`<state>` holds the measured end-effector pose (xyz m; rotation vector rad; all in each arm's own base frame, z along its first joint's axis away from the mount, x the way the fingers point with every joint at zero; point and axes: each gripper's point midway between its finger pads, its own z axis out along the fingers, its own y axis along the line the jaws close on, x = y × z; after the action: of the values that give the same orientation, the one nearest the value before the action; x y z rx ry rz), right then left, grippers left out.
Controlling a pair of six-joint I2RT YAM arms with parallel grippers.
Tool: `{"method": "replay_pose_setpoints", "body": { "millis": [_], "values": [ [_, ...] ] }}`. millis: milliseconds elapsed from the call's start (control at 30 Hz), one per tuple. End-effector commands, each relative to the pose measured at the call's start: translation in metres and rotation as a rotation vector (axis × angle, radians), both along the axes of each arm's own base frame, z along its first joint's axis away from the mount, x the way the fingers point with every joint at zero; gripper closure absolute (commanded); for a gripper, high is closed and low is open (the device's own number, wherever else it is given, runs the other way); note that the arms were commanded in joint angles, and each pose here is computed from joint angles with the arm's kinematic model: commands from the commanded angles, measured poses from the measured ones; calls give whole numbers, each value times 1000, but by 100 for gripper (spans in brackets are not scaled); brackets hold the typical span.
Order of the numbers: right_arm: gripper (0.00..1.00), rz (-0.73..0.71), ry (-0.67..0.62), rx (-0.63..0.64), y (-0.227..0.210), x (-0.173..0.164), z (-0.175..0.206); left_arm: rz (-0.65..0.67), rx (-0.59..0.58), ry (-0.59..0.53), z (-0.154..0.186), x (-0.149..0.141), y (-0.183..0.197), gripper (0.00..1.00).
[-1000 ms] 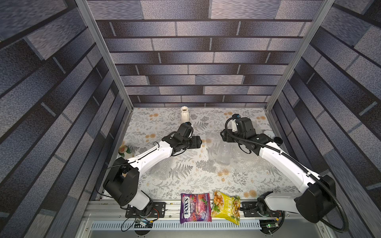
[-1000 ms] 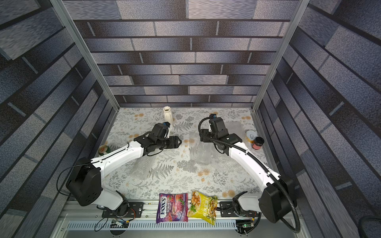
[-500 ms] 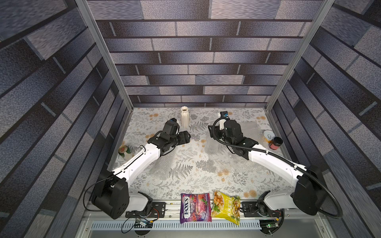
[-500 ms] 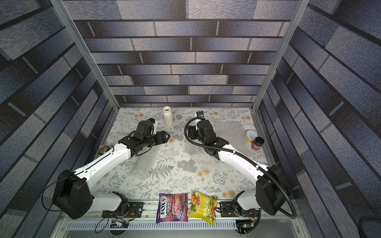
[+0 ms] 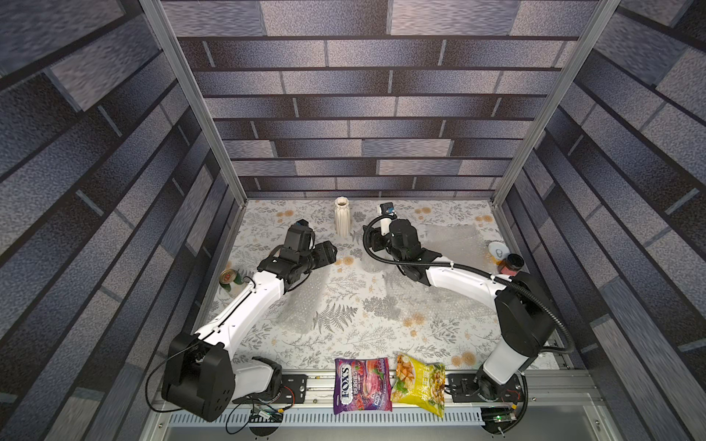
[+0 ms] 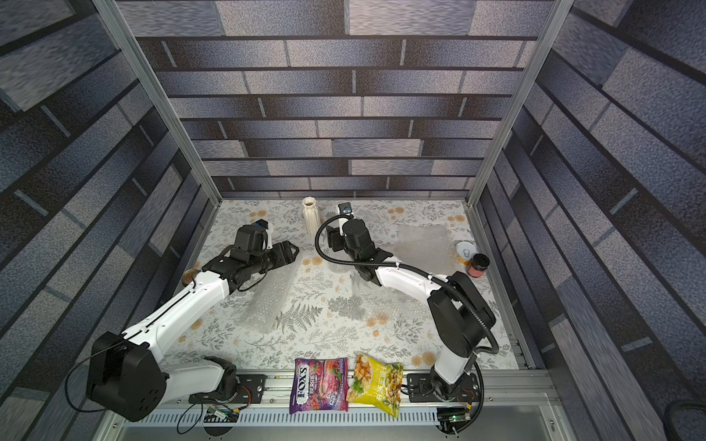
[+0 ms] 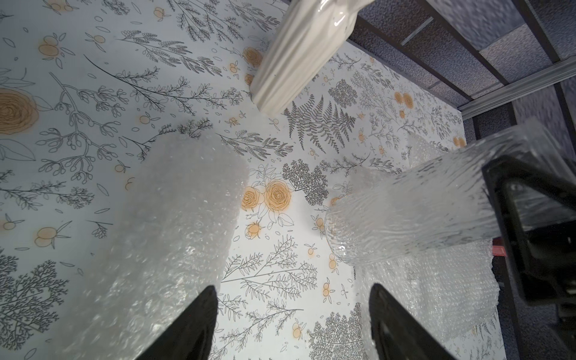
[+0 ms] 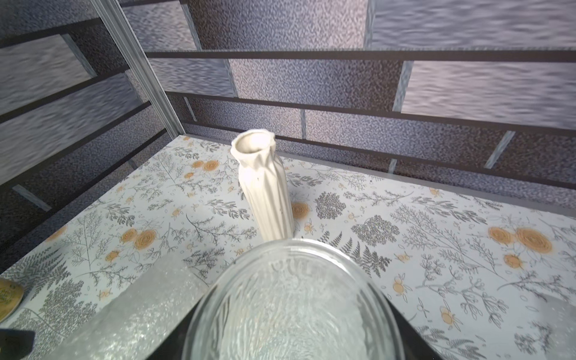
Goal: Unwrap the vase from the bubble wrap
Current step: Pick up the vase from the bubble wrap, then place the vase at the center of the board.
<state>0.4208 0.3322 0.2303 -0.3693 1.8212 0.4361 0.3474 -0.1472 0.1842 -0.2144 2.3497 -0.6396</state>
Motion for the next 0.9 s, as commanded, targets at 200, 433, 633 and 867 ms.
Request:
{"method": "replay_pose_setpoints", "body": {
  "millis": [200,433,633,867],
  "values": [
    [67,-4,-218,78,33,36,54,1,-4,22,-1,-4,9,22],
    [67,-28,-268,43,44,56,55,14,1,18,2,-2,15,22],
    [67,-63,-295,16,43,68,51,23,4,25,-1,0,19,22],
    [67,-130,-279,34,27,89,33,24,2,28,-2,2,19,22]
  ]
}}
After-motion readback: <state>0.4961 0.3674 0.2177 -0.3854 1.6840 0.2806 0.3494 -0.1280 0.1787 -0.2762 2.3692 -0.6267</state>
